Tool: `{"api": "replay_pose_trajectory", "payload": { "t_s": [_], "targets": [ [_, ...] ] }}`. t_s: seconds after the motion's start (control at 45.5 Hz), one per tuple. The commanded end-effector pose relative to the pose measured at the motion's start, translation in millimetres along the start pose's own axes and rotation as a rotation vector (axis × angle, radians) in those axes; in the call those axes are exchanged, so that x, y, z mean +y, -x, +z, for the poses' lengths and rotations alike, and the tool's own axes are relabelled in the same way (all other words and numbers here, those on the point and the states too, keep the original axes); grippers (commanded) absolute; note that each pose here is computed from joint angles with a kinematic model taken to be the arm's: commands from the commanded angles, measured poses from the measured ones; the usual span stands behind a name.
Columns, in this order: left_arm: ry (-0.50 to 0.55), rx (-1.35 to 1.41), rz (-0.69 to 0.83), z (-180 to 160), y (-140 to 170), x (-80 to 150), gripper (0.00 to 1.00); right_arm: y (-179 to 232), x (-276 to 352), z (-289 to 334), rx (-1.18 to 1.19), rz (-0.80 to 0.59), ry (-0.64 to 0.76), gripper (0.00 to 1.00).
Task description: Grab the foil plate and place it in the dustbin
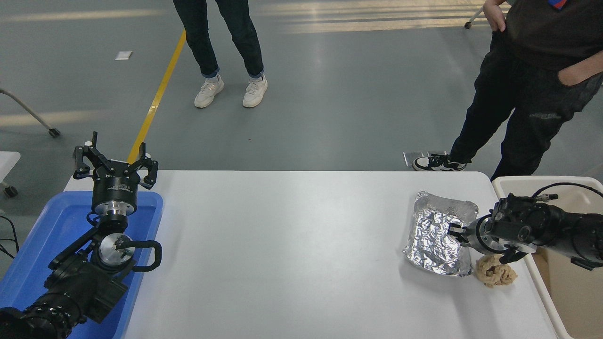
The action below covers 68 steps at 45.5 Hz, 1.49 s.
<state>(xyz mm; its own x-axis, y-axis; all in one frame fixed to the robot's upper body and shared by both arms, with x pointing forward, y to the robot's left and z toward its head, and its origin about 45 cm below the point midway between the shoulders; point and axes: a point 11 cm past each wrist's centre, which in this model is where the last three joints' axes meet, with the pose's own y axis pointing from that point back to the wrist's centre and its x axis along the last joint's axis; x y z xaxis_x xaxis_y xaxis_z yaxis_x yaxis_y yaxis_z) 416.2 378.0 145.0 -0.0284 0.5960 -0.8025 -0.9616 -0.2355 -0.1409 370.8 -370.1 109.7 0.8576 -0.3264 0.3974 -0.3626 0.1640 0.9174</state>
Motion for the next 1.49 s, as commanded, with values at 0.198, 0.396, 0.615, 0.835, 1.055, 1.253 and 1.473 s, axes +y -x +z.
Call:
{"api": "replay_pose_trajectory", "payload": {
  "t_s": [0.198,0.396,0.615,0.835,1.055,1.253,1.473],
  "targets": [
    [0.0,-0.002,-0.001,1,0,0,0.99,-64,182,-4,0.061,0.027,-0.074,0.0],
    [0.0,-0.001,0.0,1,0,0,0.99,-89,275,-31,0.082,0.0,-0.185,0.0],
    [0.0,-0.001,0.0,1,0,0,0.99,-99,323,-43,0.149,0.011,-0.217,0.0],
    [0.0,-0.001,0.0,1,0,0,0.99,-107,322,-22,0.126,0.037,-0.149,0.0],
    [0.002,-0.001,0.0,1,0,0,0.99,-138,319,46,0.144,0.149,0.048,0.0],
    [0.002,-0.001,0.0,1,0,0,0.99,-155,290,166,0.086,0.22,0.24,0.0],
    [0.004,0.0,0.001,1,0,0,0.99,-124,219,291,0.053,0.288,0.48,0.0]
  ]
}}
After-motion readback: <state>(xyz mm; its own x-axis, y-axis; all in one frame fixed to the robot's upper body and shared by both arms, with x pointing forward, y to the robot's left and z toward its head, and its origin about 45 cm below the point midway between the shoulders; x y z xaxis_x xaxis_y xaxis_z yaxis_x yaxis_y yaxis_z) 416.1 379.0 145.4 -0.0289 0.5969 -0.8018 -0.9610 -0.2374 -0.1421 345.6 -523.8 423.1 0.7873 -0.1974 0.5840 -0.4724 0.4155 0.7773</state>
